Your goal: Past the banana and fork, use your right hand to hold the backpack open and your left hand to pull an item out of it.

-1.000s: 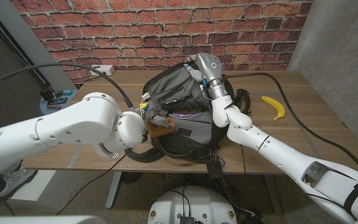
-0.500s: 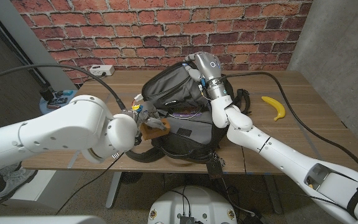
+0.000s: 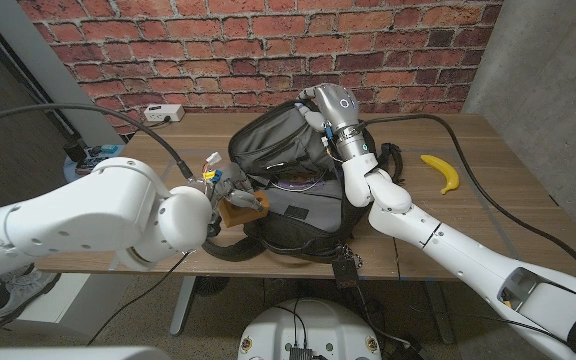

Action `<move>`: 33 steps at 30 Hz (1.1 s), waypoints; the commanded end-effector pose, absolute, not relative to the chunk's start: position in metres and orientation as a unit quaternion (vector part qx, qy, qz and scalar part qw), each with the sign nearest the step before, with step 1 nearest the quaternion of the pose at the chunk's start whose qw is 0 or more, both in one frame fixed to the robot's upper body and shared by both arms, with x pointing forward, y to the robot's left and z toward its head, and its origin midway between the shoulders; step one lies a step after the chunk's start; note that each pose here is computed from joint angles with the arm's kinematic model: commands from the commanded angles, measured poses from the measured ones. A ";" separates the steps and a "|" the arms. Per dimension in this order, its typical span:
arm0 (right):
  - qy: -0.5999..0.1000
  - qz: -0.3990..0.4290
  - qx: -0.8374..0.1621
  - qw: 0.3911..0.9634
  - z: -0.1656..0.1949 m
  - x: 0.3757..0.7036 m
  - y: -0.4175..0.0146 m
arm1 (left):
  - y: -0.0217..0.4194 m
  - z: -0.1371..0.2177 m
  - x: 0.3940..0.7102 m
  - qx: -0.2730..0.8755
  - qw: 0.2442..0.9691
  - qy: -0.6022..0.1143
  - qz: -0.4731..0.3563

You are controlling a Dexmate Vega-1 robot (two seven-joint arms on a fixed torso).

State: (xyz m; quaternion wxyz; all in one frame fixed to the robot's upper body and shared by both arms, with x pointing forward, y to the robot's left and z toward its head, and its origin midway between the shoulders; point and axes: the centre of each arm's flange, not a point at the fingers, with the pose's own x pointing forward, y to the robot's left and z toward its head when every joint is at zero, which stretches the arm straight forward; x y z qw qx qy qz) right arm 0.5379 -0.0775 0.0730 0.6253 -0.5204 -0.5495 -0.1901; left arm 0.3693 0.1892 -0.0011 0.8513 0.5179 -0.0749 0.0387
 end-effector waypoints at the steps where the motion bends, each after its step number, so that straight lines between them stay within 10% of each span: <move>1: -0.544 -0.189 -0.533 0.619 0.068 0.529 -0.086 | 0.208 -0.004 0.362 0.501 0.860 -0.067 0.064; 33: -0.527 -0.200 -0.550 0.616 0.053 0.509 -0.113 | 0.242 -0.001 0.362 0.484 0.864 -0.057 0.125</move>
